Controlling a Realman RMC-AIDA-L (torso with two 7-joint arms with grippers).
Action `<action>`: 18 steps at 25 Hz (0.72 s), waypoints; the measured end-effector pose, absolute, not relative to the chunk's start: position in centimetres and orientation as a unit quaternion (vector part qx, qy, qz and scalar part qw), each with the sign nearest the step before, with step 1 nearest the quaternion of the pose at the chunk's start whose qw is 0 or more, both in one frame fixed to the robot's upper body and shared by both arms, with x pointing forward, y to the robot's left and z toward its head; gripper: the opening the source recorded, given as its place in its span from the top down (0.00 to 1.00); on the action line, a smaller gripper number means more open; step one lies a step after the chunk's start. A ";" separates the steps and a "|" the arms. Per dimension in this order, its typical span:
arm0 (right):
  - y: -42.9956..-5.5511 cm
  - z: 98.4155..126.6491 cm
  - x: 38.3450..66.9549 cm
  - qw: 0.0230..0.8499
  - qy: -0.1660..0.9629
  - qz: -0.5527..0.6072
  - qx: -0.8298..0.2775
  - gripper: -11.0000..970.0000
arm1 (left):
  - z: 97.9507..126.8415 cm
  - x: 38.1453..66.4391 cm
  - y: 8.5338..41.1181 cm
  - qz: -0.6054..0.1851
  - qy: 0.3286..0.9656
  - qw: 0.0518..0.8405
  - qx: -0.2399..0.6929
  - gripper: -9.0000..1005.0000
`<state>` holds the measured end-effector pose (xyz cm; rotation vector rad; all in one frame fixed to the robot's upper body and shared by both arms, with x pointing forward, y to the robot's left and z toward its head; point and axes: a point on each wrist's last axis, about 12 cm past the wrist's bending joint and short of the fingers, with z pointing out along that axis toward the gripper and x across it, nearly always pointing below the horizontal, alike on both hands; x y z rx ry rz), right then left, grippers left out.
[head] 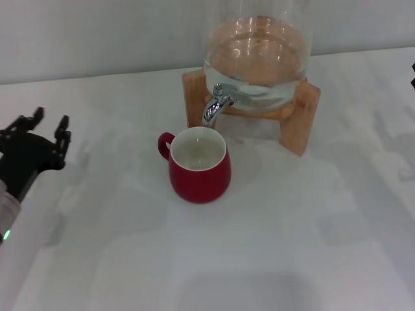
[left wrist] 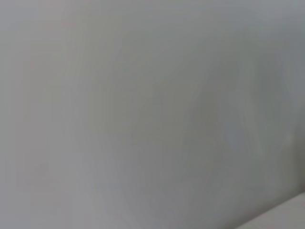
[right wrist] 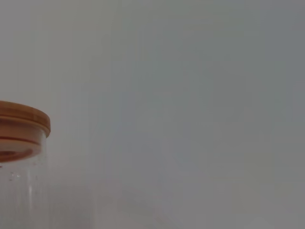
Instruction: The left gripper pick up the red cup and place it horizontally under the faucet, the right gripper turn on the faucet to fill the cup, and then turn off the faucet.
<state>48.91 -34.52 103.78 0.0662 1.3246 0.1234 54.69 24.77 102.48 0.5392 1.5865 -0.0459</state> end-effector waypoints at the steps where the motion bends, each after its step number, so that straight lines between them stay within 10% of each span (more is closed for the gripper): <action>1: -34.6 103.8 49.0 0.786 0.614 0.062 0.032 0.25 | 102.6 54.7 25.0 -0.017 0.704 0.671 0.232 0.60; 18: -33.3 104.0 49.1 0.783 0.612 0.110 0.001 0.25 | 103.6 54.5 28.8 0.025 0.693 0.705 0.145 0.17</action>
